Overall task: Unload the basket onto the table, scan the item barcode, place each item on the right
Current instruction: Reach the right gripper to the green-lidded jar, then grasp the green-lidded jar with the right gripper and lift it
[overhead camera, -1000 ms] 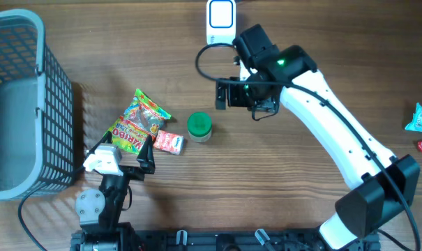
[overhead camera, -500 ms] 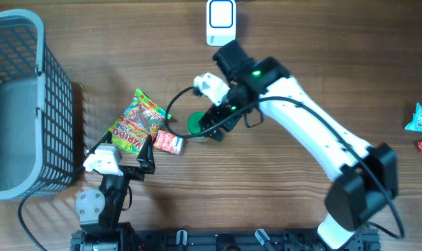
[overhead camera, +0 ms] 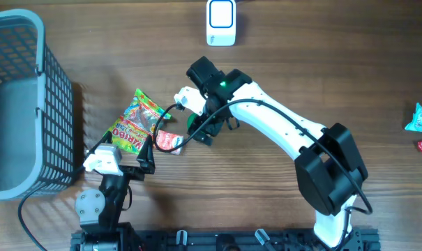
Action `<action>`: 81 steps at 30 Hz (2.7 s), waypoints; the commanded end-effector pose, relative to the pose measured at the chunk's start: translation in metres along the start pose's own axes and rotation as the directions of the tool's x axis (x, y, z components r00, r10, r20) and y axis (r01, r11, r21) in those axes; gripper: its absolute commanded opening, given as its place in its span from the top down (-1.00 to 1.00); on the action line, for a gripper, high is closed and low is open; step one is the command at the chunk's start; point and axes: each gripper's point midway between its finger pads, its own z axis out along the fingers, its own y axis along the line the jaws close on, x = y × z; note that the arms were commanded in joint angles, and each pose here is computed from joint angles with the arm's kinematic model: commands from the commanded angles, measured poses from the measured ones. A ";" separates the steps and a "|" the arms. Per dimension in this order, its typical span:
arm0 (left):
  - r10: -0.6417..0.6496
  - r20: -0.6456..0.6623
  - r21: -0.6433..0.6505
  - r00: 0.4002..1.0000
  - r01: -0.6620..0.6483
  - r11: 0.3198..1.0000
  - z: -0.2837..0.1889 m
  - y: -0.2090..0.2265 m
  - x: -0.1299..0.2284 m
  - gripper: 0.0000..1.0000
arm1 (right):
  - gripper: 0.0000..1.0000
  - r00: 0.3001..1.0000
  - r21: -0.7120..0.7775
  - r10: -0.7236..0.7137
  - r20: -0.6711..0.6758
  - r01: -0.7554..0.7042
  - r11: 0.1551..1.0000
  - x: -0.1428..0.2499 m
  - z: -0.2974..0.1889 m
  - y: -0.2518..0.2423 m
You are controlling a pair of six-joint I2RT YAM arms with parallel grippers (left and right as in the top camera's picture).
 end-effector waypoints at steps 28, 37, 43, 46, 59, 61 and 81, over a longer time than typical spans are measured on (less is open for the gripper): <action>-0.002 -0.009 -0.016 1.000 0.002 1.000 0.001 0.004 0.005 -1.00 | -0.28 0.819 0.314 0.573 -0.029 -0.537 0.783 0.018 0.003 -0.048; -0.002 -0.009 -0.016 1.000 0.002 1.000 0.001 0.004 0.005 -1.00 | -0.30 0.285 0.203 0.944 0.165 -0.947 0.250 0.021 0.005 -0.072; -0.002 -0.009 -0.016 1.000 0.002 1.000 0.001 0.004 0.005 -1.00 | -0.33 0.156 0.189 0.962 0.223 -0.975 0.114 0.023 0.018 -0.080; -0.002 -0.009 -0.016 1.000 0.002 1.000 0.001 0.004 0.005 -1.00 | -0.76 0.219 0.183 0.956 0.197 -0.966 0.183 0.022 0.010 -0.078; -0.002 -0.009 -0.016 1.000 0.002 1.000 0.001 0.004 0.005 -1.00 | -0.99 0.424 0.107 0.900 0.103 -0.904 0.414 0.023 -0.031 -0.074; -0.002 -0.009 -0.016 1.000 0.002 1.000 0.001 0.004 0.005 -1.00 | -0.99 0.423 0.097 0.901 0.097 -0.905 0.414 0.022 -0.030 -0.072; -0.002 -0.009 -0.016 1.000 0.002 1.000 0.001 0.004 0.005 -1.00 | -0.99 0.081 0.145 0.992 0.093 -0.987 0.067 0.035 0.008 -0.073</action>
